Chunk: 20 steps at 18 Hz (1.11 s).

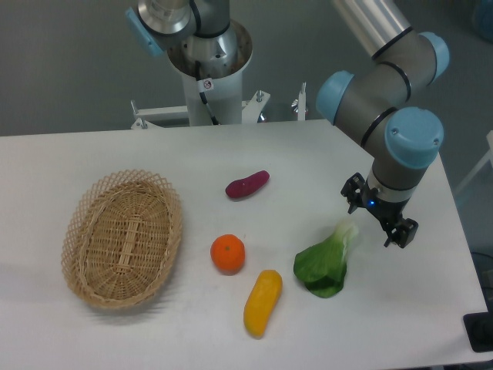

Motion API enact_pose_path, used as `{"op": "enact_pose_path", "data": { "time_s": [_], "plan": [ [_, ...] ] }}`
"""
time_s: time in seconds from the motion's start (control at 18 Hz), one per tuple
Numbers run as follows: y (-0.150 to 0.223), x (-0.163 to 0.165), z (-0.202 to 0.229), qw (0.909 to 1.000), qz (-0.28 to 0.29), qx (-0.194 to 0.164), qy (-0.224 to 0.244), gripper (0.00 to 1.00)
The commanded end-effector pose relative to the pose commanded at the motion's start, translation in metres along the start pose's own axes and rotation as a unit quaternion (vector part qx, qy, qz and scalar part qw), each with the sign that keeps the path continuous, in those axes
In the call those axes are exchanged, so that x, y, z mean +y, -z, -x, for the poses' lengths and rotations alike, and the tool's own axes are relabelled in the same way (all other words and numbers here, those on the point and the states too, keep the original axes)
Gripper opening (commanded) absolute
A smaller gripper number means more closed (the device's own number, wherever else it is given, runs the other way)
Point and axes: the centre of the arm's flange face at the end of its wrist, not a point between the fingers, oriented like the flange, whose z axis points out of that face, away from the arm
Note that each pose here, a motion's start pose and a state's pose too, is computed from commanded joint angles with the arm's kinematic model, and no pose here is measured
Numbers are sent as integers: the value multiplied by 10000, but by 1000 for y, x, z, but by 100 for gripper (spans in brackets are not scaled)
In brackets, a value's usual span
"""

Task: Pick up the sweet potato from the table
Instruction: 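Move the gripper over the purple sweet potato and lower toward it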

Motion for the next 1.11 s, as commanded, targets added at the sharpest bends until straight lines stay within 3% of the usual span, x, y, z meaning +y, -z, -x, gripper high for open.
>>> {"op": "enact_pose_path", "data": {
  "time_s": [0.44, 0.72, 0.89, 1.11],
  "plan": [
    [-4, -6, -47, 9994, -228, 248, 14, 100],
    [-24, -11, -103, 9967, -184, 671, 429, 100],
    [-32, -13, -147, 9953, -201, 857, 412, 100],
    [-34, -39, -182, 9936, -490, 988, 260, 100]
  ]
}}
